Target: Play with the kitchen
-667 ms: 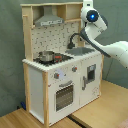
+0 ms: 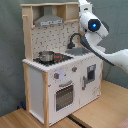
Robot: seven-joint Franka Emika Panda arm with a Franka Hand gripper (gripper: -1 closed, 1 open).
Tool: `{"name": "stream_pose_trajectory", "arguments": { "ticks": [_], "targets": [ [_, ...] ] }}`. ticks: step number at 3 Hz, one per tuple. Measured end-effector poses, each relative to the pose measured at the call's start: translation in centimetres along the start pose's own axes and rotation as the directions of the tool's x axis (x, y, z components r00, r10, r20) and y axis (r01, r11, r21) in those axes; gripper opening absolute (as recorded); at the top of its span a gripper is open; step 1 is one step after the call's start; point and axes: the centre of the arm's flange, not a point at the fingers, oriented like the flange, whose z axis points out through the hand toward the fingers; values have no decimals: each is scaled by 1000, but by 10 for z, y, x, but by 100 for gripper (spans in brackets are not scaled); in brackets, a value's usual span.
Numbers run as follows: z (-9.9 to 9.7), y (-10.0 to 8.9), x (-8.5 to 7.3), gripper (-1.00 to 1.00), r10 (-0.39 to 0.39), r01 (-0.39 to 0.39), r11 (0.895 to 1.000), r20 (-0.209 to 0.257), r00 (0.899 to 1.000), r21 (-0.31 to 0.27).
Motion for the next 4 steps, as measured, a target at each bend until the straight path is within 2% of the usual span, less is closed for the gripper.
{"name": "stream_pose_trajectory", "arguments": {
  "ticks": [1,2,4],
  "targets": [
    [-33,12,-6,100,-37,36,999,-22,999,-24],
    [-50,28,-22,100,-60,60,997,-13,998,-44],
    [-67,60,-57,100,-91,92,993,20,996,-72]
  ]
}}
